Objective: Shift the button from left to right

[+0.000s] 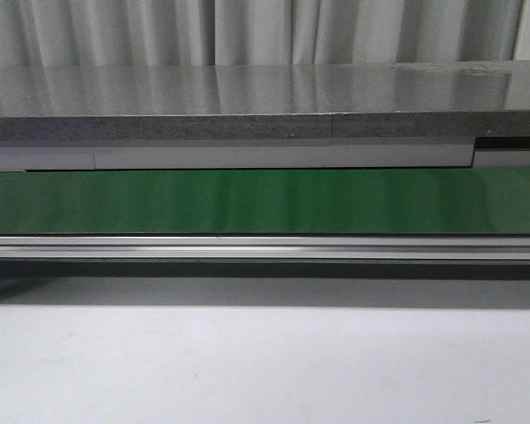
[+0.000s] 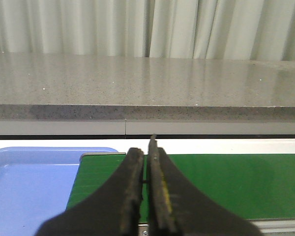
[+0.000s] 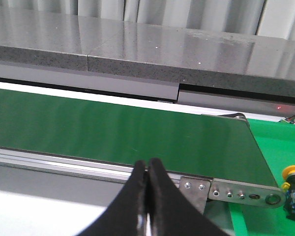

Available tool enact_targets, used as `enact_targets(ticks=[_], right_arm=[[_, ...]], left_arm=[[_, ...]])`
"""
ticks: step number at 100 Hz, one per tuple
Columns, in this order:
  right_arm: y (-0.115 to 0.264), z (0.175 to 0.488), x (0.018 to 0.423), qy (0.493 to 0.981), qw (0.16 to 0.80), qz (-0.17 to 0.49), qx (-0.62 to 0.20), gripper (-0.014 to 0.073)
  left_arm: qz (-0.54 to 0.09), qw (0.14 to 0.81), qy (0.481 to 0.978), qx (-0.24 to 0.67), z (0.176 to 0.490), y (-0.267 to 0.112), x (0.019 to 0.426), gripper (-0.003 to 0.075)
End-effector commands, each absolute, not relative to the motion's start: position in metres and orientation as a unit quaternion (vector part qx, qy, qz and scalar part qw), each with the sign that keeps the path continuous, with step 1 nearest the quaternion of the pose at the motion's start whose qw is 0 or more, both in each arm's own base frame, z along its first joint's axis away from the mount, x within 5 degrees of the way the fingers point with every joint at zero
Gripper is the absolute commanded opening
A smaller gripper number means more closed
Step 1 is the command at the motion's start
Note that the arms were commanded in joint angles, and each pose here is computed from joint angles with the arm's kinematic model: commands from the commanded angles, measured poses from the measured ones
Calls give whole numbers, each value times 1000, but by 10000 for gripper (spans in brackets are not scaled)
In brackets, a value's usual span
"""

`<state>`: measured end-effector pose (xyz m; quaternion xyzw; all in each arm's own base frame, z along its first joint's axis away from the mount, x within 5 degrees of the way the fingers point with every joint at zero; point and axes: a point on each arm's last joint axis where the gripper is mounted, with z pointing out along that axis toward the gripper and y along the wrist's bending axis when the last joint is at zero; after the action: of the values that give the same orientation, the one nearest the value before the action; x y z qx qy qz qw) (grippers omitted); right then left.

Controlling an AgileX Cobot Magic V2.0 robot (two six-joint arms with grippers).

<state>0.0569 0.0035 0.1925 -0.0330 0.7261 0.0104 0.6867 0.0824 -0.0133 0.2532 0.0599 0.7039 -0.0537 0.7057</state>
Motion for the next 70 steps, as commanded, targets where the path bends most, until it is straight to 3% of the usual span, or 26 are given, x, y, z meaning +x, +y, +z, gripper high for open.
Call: enact_targets(ticks=[1,50,70], right_arm=[[3,200,56,693,720,3,-32,-121],[3,200,56,693,720,3,-32,-121],[3,200,56,693,720,3,-32,-121]], left_arm=[[-51,734,675,56,263,-13,83,5],[1,703,710,48,227,-4,60,5],[2,712,700,47,220,-3,52,5]])
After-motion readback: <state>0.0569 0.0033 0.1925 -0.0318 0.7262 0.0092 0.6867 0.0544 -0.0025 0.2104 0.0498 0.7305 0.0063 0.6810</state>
